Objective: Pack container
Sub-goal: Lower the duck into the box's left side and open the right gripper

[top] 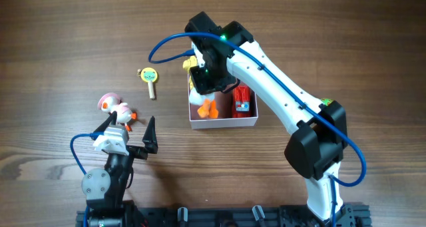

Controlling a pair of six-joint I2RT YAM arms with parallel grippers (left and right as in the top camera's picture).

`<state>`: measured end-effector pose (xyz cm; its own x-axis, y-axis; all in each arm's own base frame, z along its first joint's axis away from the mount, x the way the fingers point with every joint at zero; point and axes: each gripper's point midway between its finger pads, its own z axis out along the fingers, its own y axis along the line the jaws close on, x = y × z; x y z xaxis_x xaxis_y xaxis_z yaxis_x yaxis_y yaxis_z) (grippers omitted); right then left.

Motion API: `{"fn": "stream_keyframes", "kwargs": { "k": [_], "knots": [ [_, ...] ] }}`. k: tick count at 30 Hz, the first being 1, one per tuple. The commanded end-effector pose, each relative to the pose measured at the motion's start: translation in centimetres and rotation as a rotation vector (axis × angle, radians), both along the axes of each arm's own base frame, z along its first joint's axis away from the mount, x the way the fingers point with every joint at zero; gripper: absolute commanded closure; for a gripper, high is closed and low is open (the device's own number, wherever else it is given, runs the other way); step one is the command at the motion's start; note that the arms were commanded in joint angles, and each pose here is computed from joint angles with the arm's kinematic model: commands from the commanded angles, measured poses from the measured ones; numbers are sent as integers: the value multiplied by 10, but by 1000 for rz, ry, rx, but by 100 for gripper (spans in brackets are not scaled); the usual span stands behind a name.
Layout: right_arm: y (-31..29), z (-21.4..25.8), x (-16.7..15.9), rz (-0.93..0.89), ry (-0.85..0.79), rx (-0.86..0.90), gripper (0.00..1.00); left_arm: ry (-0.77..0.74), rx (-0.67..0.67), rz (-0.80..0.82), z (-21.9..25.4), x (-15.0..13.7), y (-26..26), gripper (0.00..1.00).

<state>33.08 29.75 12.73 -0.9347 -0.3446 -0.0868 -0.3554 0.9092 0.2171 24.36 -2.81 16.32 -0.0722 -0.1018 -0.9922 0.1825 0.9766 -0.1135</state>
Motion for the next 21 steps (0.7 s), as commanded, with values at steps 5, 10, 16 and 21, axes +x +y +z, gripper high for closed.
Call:
{"fn": "stream_keyframes", "kwargs": {
  "k": [5, 10, 16, 21],
  "knots": [
    [-4, -15, 6, -40, 17, -40, 90, 2, -6, -1, -1, 0, -1, 0],
    [-3, -15, 8, -80, 20, -35, 89, 2, -6, -1, -1, 0, -1, 0],
    [-2, -26, 10, -114, 22, -31, 88, 2, -6, -1, -1, 0, -1, 0],
    [-7, -45, 5, -115, 45, -57, 88, 2, -6, -1, -1, 0, -1, 0]
  ]
}}
